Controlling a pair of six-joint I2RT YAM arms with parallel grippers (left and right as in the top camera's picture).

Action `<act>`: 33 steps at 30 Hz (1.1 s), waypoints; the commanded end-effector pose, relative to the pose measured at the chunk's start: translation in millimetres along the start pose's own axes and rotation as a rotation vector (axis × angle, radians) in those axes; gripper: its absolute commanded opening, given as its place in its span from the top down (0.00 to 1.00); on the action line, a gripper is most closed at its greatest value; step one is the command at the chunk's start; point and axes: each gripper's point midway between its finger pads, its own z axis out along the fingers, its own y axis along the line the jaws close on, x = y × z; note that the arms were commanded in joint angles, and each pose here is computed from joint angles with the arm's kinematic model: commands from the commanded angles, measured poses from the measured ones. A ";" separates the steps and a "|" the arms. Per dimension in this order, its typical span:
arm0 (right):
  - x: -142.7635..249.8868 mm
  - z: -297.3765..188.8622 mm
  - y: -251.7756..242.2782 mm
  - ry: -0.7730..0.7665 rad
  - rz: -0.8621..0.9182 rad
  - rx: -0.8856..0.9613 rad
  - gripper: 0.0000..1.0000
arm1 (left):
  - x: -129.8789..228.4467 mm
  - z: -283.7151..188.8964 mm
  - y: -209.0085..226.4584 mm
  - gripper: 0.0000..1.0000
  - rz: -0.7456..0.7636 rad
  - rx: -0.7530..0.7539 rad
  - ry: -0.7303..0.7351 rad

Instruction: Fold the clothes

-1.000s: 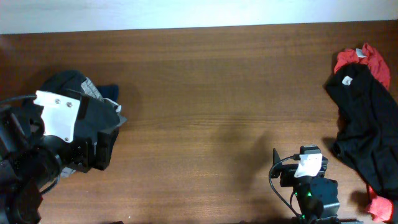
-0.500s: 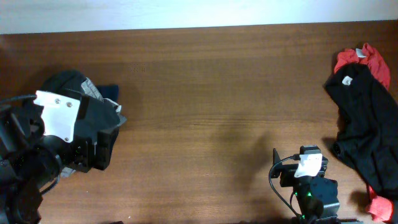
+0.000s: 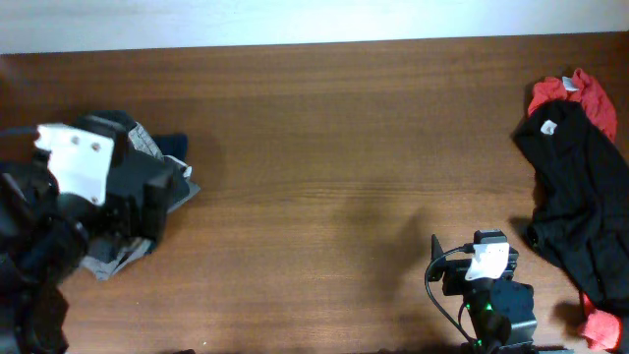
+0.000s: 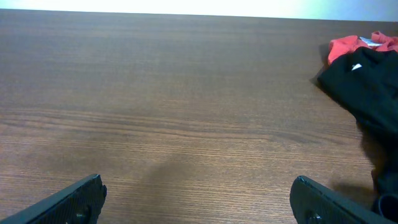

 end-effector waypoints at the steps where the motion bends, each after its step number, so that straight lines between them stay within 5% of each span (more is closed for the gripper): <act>1: 0.9 0.5 0.4 -0.006 0.004 -0.003 0.01 | 4.7 9.1 2.4 0.01 0.032 -0.030 -0.067; 8: 0.9 0.5 0.4 -0.006 0.004 -0.003 0.01 | 37.3 31.6 -10.5 0.01 0.129 -0.054 -0.289; 20: 0.9 0.5 0.4 -0.006 0.004 -0.003 0.01 | 144.6 57.9 -39.5 0.01 0.166 -0.088 -0.378; 33: 0.9 0.6 0.4 -0.005 0.004 -0.003 0.01 | 176.3 72.0 -56.7 0.01 0.274 -0.127 -0.603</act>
